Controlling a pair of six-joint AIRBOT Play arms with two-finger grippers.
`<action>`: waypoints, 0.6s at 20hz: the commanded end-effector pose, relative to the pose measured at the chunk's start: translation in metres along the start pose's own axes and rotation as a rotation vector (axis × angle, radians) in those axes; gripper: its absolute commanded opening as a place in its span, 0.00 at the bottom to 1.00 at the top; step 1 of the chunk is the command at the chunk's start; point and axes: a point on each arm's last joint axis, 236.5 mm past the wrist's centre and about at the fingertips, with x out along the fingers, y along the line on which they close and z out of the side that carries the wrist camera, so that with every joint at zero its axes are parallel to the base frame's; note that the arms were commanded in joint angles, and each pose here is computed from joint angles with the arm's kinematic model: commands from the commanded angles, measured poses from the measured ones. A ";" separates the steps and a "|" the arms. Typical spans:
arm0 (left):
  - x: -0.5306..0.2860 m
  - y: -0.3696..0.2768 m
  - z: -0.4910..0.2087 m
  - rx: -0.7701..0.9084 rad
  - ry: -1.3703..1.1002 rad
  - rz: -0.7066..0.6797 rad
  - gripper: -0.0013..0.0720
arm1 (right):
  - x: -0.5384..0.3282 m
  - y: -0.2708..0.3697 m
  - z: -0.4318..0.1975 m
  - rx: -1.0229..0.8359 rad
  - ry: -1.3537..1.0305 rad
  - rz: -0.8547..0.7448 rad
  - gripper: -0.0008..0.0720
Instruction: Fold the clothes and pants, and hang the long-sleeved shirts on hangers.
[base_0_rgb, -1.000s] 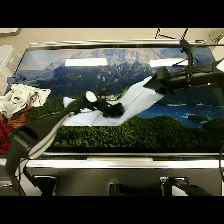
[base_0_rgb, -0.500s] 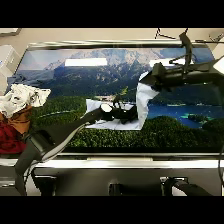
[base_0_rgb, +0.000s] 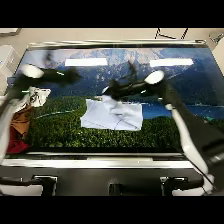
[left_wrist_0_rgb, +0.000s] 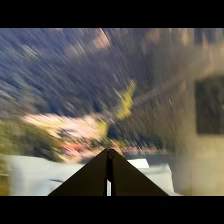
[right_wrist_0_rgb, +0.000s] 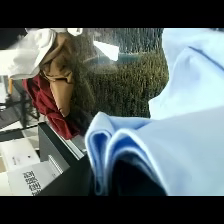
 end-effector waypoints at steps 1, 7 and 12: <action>-0.133 0.015 0.051 0.077 -0.202 0.101 0.04 | 0.090 -0.037 -0.020 0.179 0.043 0.038 0.08; -0.216 -0.050 0.048 0.260 -0.354 0.055 0.04 | 0.114 -0.016 0.001 0.234 -0.059 0.238 0.86; -0.217 -0.052 0.047 0.282 -0.355 0.056 0.04 | -0.017 -0.023 0.059 0.079 -0.121 0.166 0.87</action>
